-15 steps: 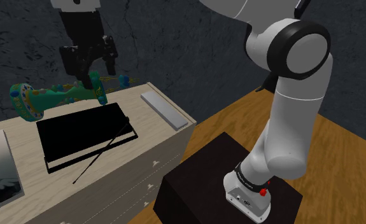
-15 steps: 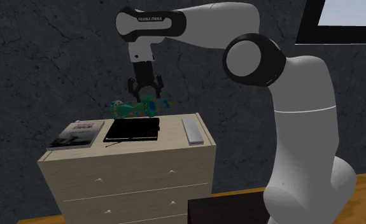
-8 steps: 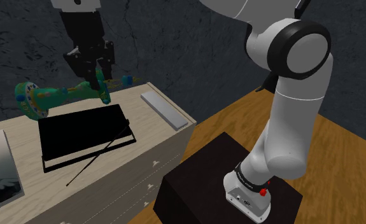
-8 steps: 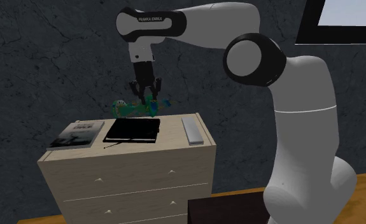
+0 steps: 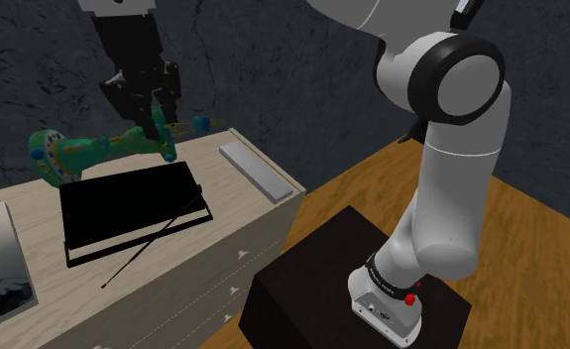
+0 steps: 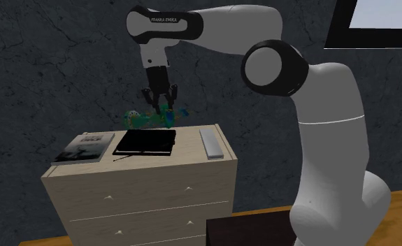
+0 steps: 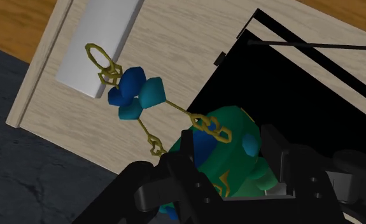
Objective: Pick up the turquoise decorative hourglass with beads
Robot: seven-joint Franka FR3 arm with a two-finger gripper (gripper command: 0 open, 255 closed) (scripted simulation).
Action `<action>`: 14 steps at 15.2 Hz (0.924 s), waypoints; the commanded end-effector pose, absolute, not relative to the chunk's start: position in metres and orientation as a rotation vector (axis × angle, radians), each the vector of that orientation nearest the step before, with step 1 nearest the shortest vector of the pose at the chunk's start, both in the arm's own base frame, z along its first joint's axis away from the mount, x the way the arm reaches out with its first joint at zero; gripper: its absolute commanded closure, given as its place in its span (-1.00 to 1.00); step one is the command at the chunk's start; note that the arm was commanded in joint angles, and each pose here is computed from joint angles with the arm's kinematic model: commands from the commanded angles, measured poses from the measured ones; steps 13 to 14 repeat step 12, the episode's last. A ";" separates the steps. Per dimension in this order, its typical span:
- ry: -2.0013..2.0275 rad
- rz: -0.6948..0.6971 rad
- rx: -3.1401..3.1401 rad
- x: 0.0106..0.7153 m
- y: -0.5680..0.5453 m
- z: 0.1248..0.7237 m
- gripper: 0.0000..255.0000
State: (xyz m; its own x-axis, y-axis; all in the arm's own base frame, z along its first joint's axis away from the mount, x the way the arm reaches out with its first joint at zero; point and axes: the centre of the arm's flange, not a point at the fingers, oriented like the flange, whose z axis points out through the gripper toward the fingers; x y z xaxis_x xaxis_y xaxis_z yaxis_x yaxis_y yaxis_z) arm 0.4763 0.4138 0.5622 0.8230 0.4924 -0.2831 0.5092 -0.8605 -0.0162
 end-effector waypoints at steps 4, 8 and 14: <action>0.811 -0.390 2.970 0.486 0.418 0.582 1.00; 0.811 -0.390 2.970 0.486 0.418 0.603 1.00; 0.811 -0.390 2.970 0.486 0.418 0.615 1.00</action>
